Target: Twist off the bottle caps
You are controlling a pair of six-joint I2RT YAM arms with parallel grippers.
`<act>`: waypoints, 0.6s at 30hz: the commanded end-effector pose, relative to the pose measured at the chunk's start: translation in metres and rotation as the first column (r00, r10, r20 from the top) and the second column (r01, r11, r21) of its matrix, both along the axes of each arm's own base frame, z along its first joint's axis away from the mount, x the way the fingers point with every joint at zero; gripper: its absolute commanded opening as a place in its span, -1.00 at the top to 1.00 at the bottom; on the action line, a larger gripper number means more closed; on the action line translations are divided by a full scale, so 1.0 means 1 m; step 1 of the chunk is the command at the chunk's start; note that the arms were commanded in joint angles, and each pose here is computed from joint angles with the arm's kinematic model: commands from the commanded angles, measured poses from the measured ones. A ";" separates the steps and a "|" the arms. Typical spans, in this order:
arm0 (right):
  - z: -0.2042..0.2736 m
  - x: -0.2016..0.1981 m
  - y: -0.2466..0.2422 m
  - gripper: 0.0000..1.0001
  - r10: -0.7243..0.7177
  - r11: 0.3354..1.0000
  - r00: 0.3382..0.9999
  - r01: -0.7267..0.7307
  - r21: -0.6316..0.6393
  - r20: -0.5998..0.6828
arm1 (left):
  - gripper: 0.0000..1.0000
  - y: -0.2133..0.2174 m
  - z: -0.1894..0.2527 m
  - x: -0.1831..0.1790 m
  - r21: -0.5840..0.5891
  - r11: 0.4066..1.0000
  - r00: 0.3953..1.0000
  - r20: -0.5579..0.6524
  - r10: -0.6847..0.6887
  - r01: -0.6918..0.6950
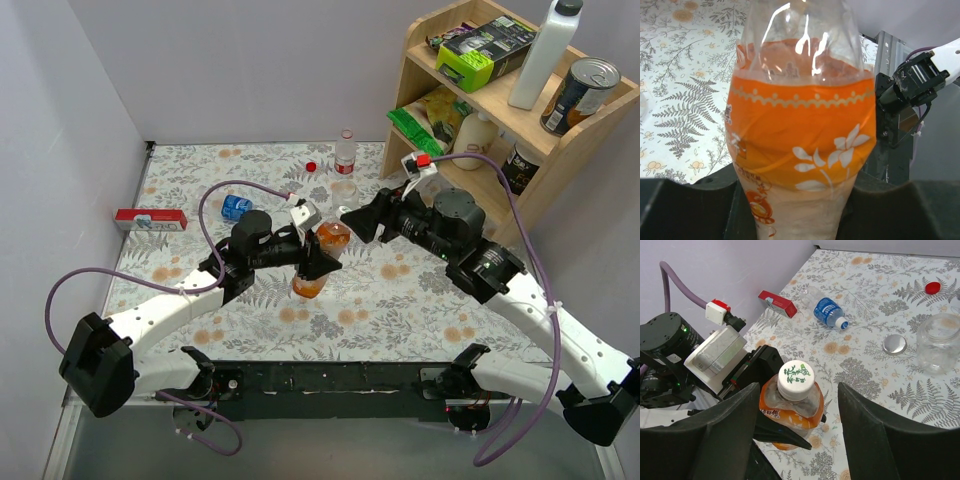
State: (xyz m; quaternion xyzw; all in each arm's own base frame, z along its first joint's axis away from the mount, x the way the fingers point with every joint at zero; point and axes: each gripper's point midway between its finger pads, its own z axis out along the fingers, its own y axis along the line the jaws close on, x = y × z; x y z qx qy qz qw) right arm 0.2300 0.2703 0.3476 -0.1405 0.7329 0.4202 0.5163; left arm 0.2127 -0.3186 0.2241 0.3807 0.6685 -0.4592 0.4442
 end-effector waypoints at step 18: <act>0.021 0.007 0.022 -0.01 0.064 0.996 0.996 -0.067 0.060 0.056 | 0.49 -0.004 0.009 0.003 -0.006 1.000 0.999 0.034 0.010 -0.010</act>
